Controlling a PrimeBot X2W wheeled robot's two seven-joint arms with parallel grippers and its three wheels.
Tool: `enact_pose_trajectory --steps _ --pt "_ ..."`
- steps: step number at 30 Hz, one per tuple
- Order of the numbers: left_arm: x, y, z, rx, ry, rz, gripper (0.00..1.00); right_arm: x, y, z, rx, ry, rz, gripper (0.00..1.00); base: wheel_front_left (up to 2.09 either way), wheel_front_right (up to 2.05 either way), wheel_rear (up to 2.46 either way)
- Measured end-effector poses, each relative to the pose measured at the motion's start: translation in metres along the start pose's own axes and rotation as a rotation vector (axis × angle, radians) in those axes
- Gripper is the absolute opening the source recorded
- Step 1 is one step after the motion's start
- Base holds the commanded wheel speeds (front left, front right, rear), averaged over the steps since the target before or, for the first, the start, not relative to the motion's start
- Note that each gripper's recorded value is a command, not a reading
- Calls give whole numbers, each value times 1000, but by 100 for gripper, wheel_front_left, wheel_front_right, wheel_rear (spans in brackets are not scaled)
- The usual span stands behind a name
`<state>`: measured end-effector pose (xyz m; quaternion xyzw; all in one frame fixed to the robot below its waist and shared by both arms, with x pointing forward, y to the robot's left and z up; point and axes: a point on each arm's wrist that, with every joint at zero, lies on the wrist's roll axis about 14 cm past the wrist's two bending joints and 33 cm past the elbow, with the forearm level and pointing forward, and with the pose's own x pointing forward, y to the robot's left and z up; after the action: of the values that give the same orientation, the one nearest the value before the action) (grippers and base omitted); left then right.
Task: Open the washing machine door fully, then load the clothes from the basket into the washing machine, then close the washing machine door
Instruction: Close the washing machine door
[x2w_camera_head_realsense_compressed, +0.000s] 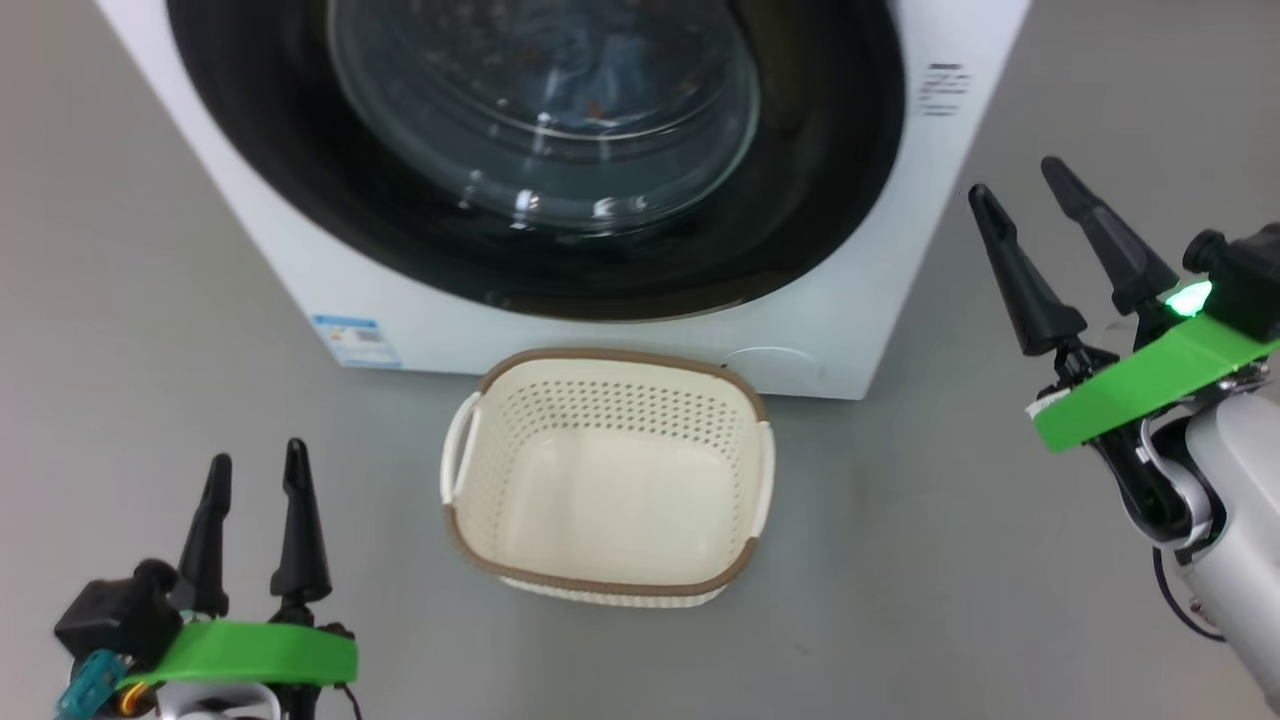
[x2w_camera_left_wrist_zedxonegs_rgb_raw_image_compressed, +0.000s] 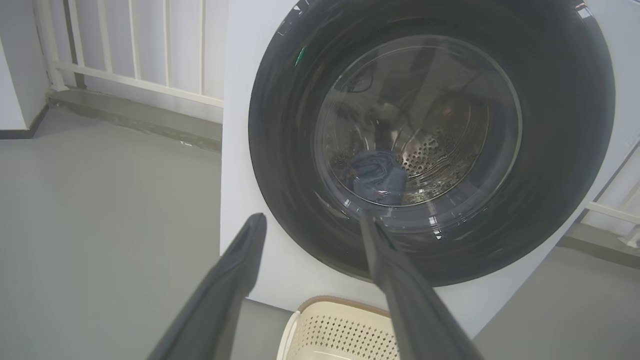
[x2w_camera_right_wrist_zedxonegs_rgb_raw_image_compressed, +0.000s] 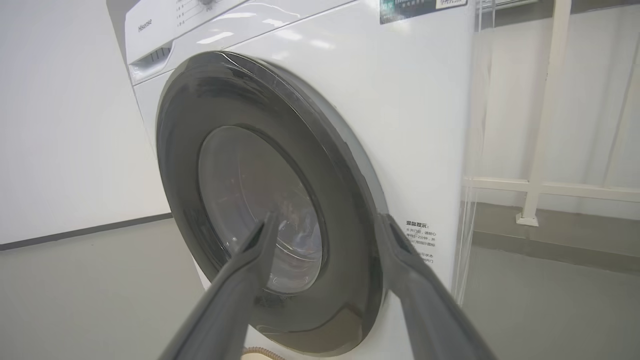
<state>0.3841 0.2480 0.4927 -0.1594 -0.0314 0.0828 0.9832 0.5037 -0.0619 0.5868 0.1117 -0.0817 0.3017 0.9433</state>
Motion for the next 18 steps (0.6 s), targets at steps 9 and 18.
enact_pose_trajectory --steps 9,18 --pt "11 -36 -10 -5 24 -112 100 -59 -24 19 -39 -19 -124 100 0 0 0" --pt "11 -64 -20 -4 52 -203 100 -124 -43 23 -73 -14 -269 100 0 0 0"
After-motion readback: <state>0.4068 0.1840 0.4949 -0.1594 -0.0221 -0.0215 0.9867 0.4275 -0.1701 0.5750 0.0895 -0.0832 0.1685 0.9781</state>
